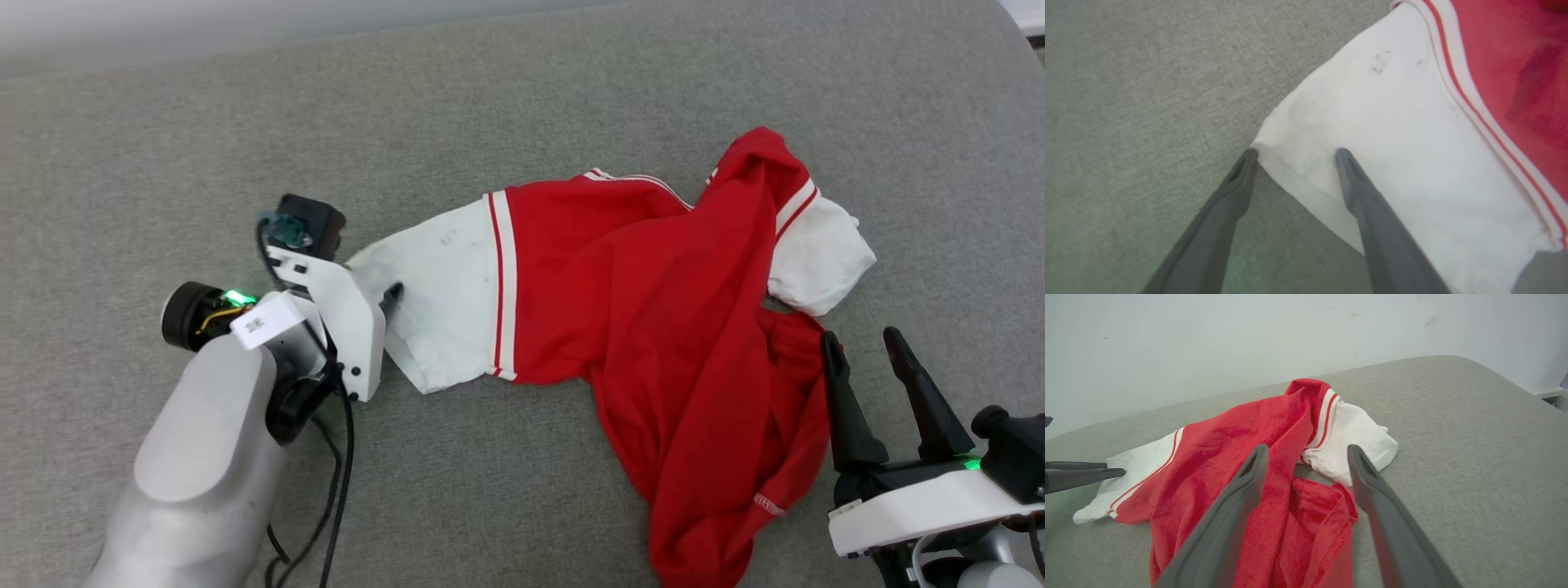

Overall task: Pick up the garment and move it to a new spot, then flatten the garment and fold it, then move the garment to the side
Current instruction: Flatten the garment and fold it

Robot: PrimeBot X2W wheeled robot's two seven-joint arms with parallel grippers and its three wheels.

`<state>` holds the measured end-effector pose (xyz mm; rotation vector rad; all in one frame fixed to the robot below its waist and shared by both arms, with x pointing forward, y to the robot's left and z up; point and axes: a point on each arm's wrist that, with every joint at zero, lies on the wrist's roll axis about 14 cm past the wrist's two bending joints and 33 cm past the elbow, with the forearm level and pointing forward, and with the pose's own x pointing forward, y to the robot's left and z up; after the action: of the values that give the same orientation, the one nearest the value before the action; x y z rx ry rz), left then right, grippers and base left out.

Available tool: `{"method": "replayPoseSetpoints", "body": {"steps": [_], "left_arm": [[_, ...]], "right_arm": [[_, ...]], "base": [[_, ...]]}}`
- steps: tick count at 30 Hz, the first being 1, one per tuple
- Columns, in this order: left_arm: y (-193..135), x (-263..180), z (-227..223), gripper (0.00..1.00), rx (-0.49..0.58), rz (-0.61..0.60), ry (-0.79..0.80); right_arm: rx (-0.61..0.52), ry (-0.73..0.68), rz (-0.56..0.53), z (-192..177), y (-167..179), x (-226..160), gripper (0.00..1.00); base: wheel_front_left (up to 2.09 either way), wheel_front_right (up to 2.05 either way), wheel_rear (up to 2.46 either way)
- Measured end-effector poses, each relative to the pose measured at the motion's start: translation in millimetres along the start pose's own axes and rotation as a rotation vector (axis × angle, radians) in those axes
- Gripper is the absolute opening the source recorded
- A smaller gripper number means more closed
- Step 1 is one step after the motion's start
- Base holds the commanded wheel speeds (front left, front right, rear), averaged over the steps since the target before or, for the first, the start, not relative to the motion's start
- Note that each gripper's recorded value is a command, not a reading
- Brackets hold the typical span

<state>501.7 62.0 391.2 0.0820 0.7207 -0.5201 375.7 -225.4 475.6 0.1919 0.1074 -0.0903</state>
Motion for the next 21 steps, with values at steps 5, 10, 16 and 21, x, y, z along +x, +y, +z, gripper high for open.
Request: {"method": "replayPoseSetpoints", "body": {"steps": [5, 10, 16, 21], "left_arm": [[-0.5, 14.3, -16.4, 1.0, 0.042, -0.016, 0.118], [-8.8, 17.0, -20.1, 0.0, 0.091, -0.046, 0.147], [-11.0, 10.4, -12.3, 0.0, 0.106, -0.046, 0.076], [0.9, -7.8, 2.9, 0.0, 0.079, 0.014, -0.034]], "right_arm": [[0.012, 0.018, -0.032, -9.6, -9.7, -1.4, 1.0], [0.018, 0.014, -0.039, -11.0, -12.3, 2.1, 1.0], [0.024, 0.014, -0.049, -10.4, -15.8, 1.6, 1.0], [0.03, 0.018, -0.062, -5.2, -21.5, 2.6, 1.0]], "base": [[0.0, 0.0, 0.0], [0.0, 0.0, 0.0], [0.0, 0.0, 0.0], [0.0, 0.0, 0.0]]}}
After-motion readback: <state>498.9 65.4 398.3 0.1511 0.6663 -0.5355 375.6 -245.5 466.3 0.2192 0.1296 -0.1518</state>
